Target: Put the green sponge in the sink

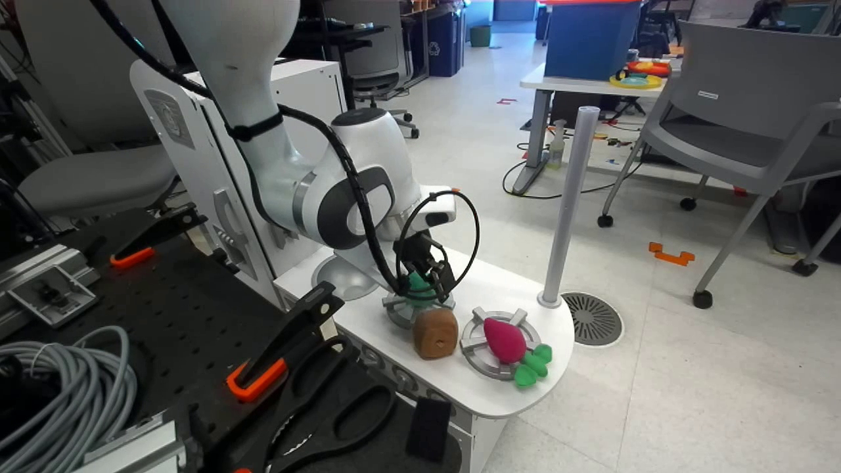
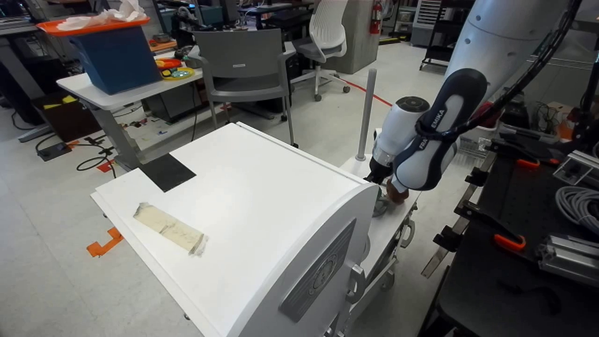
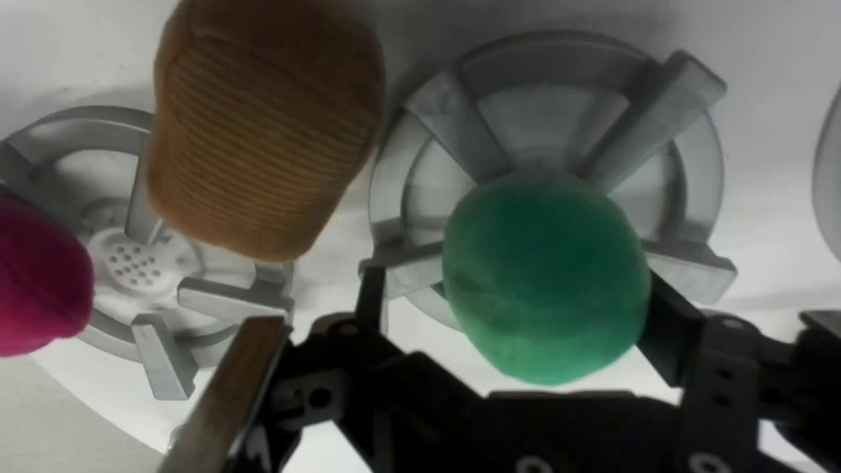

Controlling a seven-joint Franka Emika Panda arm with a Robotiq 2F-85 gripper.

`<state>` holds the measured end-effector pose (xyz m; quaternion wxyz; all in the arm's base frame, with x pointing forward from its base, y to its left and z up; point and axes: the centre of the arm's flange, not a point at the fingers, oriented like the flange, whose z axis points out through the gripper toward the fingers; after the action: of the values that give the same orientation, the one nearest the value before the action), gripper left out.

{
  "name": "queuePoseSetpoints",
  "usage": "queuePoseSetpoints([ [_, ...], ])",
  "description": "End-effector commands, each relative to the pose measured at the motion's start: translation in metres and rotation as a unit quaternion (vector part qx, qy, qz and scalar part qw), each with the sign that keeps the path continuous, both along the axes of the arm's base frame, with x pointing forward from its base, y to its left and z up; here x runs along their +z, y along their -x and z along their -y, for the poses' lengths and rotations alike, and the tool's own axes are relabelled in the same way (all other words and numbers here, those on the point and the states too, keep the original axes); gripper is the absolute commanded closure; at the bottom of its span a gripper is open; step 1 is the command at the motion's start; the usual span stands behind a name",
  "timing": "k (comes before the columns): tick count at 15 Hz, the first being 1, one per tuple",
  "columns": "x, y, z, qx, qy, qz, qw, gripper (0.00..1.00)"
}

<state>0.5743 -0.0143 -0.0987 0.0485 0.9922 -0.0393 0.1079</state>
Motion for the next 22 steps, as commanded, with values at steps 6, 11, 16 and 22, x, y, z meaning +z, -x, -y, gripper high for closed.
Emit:
queuePoseSetpoints([
  [6,-0.011,-0.002,-0.041,0.015,0.024,-0.028,0.9992,0.78],
  [11,0.004,0.024,-0.078,0.056,0.043,-0.03,0.997,0.96],
  [16,-0.006,0.037,-0.135,0.104,-0.006,-0.014,0.9945,1.0],
  [22,-0.023,0.027,-0.138,0.133,-0.034,-0.022,0.9903,1.0],
])
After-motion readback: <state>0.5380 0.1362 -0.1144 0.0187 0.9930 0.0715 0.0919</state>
